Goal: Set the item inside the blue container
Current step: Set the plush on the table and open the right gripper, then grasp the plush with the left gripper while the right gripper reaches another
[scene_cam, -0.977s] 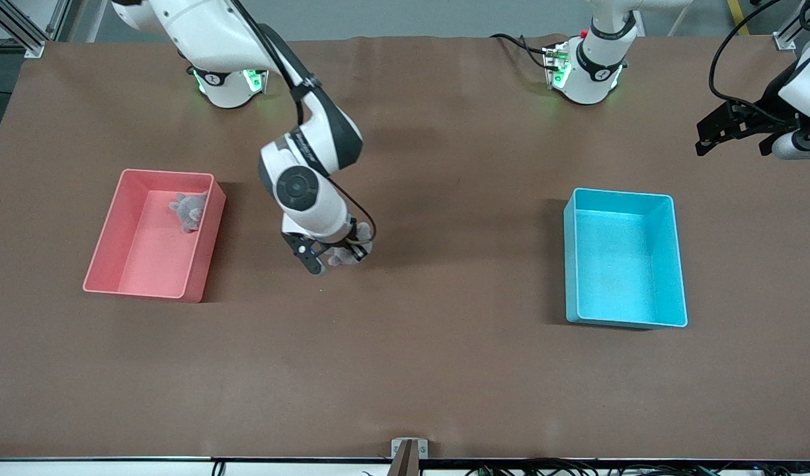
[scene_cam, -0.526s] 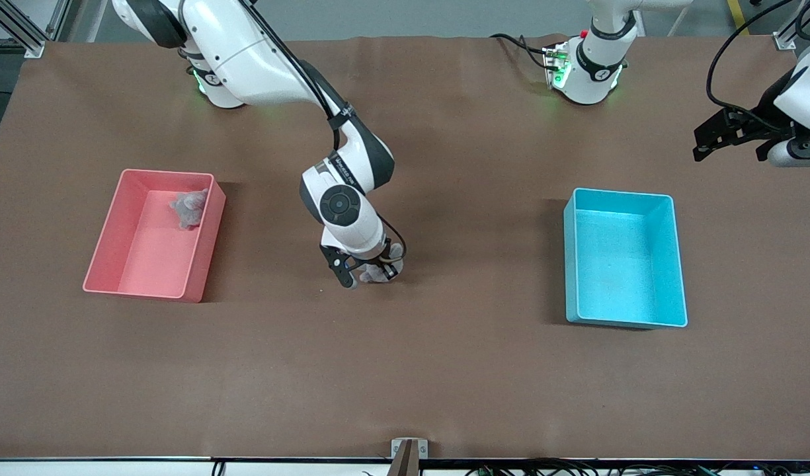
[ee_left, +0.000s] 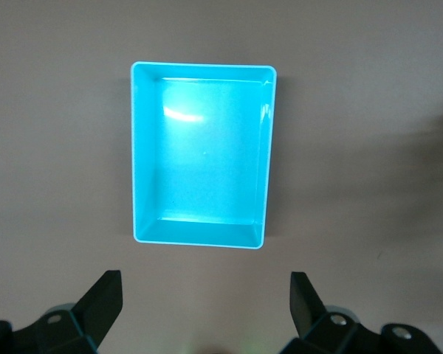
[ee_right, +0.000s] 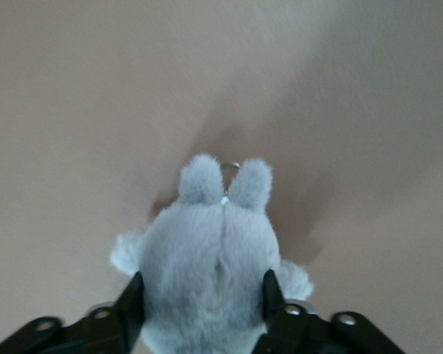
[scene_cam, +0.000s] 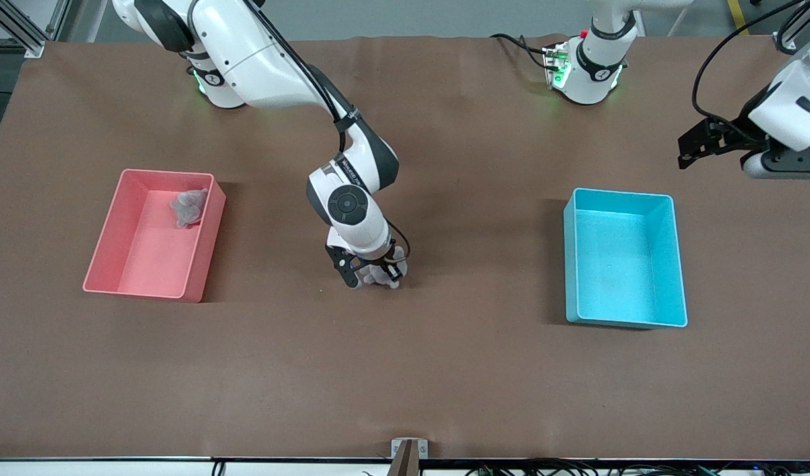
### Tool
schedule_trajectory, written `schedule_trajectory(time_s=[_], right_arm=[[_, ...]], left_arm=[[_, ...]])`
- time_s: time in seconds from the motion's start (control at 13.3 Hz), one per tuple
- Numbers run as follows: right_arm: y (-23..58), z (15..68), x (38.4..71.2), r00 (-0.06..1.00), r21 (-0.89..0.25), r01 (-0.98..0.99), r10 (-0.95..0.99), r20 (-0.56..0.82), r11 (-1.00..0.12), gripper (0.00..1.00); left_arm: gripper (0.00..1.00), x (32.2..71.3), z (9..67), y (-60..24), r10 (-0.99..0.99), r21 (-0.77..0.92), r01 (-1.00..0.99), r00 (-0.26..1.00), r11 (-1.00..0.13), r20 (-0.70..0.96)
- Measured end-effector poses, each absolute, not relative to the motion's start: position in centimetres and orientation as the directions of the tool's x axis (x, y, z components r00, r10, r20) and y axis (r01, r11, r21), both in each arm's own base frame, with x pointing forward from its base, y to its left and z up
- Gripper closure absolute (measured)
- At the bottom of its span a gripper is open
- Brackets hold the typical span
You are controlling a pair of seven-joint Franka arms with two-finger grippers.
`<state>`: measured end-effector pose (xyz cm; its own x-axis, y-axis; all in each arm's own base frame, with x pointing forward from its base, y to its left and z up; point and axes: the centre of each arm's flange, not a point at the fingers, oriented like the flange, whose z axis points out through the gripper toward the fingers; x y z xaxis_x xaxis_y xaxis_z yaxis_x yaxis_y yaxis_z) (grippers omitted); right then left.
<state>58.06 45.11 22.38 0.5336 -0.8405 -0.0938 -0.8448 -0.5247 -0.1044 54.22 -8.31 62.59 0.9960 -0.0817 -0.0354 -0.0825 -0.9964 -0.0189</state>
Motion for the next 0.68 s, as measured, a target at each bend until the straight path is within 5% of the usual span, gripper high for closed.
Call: schedule_trajectory(time_s=[0.23, 0.68], right_arm=[[43.0, 26.5, 60.8, 0.559, -0.049, -0.829, -0.823, -0.096, -0.557, 0.00], [27.4, 39.2, 65.5, 0.788, 0.001, -0.606, -0.600, -0.137, -0.796, 0.00]], left_arm=[[0.00, 55.0, 60.4, -12.6, -0.153, -0.018, -0.154, 0.987, -0.988, -0.046], [0.00, 58.0, 49.4, -26.1, -0.083, -0.008, -0.083, 0.996, -0.997, -0.020]])
